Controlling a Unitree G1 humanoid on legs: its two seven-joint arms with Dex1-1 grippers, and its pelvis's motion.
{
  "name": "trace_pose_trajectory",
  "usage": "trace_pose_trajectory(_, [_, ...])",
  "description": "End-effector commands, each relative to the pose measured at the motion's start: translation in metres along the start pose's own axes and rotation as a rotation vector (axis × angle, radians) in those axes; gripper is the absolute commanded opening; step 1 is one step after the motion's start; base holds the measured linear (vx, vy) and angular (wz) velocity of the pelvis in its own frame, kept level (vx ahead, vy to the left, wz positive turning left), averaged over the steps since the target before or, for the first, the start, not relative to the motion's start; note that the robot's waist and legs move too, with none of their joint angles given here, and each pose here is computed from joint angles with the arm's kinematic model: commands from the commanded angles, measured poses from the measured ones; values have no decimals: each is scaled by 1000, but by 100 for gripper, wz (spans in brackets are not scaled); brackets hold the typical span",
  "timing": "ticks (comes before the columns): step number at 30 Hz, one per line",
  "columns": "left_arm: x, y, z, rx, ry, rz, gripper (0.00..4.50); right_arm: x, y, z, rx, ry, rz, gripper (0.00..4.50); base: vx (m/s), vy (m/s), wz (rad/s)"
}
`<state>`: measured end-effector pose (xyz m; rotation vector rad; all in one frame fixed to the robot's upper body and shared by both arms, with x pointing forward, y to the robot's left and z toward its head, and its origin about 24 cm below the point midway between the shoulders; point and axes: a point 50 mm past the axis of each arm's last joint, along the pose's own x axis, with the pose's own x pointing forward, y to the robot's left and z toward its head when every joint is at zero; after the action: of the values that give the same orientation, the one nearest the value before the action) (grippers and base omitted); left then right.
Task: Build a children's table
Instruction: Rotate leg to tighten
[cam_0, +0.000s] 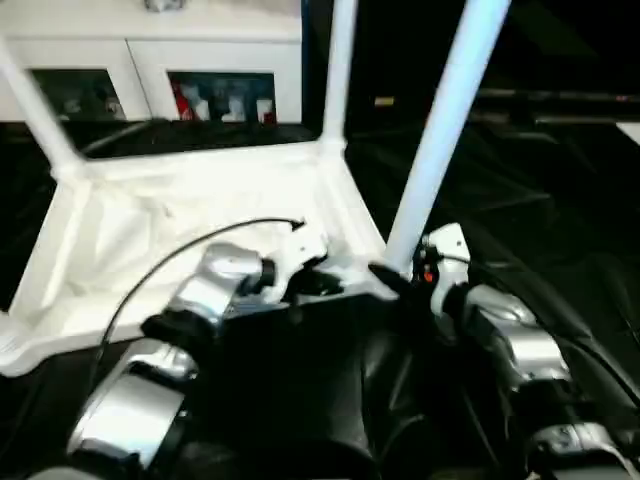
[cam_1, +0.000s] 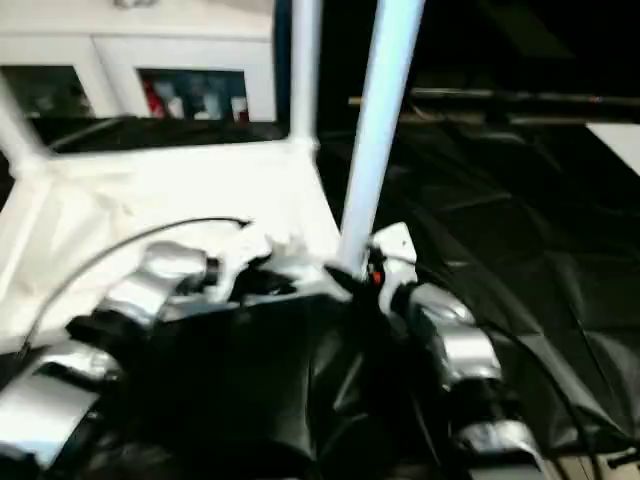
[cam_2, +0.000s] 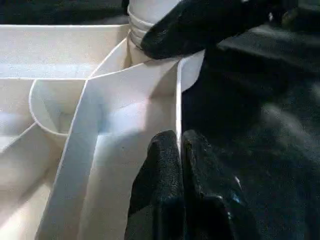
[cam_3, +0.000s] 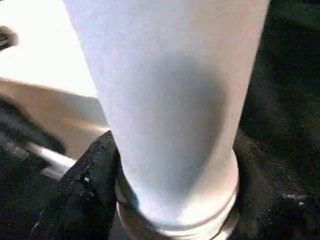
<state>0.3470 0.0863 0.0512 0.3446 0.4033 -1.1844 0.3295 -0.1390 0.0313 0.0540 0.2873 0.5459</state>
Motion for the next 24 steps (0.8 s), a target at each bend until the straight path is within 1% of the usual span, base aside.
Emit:
trace_pose_trajectory(1, [27, -12, 25, -1, -77, -7, 0, 13, 18, -21, 45, 102, -34, 272, 0, 0, 0])
trace_pose_trajectory(3, [33, -15, 28, -12, -86, -6, 0, 19, 26, -18, 27, 100, -18, 272, 0, 0, 0])
trace_pose_trajectory(6, [38, -19, 31, -13, -92, -37, 0, 25, 38, -8, -74, 39, 75, 272, 0, 0, 0])
trace_pose_trajectory(7, [37, -19, 31, -13, -92, -39, 0, 25, 38, -8, -76, 37, 79, 327, 0, 0, 0])
trace_pose_trajectory(8, [36, -19, 31, -12, -90, -44, 0, 24, 38, -7, -82, 31, 93, 327, 0, 0, 0])
trace_pose_trajectory(9, [35, -19, 30, -13, -86, -57, 0, 23, 38, -5, -76, 23, 112, 340, 0, 0, 0])
trace_pose_trajectory(12, [25, -16, 21, -8, -53, -113, 0, 14, 34, 1, -130, -14, 215, 370, 0, 0, 0])
trace_pose_trajectory(15, [18, -15, 16, 3, -32, -154, 0, 7, 32, 3, -152, -20, 308, 370, 0, 0, 0])
trace_pose_trajectory(16, [11, -15, 12, 21, -24, -198, 0, -4, 28, 4, -181, -13, 395, 370, 0, 0, 0])
trace_pose_trajectory(17, [11, -15, 12, 21, -24, -198, 0, -4, 28, 4, -181, -13, 395, 370, 0, 0, 0])
trace_pose_trajectory(20, [-3, -11, 8, 50, -20, -245, 0, -25, 19, 3, -215, 31, 519, 370, 0, 0, 0])
trace_pose_trajectory(21, [-3, -11, 8, 50, -20, -245, 0, -25, 19, 3, -215, 31, 519, 370, 0, 0, 0])
trace_pose_trajectory(24, [-17, -9, 4, 63, -3, -320, 0, -43, 7, 4, -236, 75, 580, 370, 0, 0, 0])
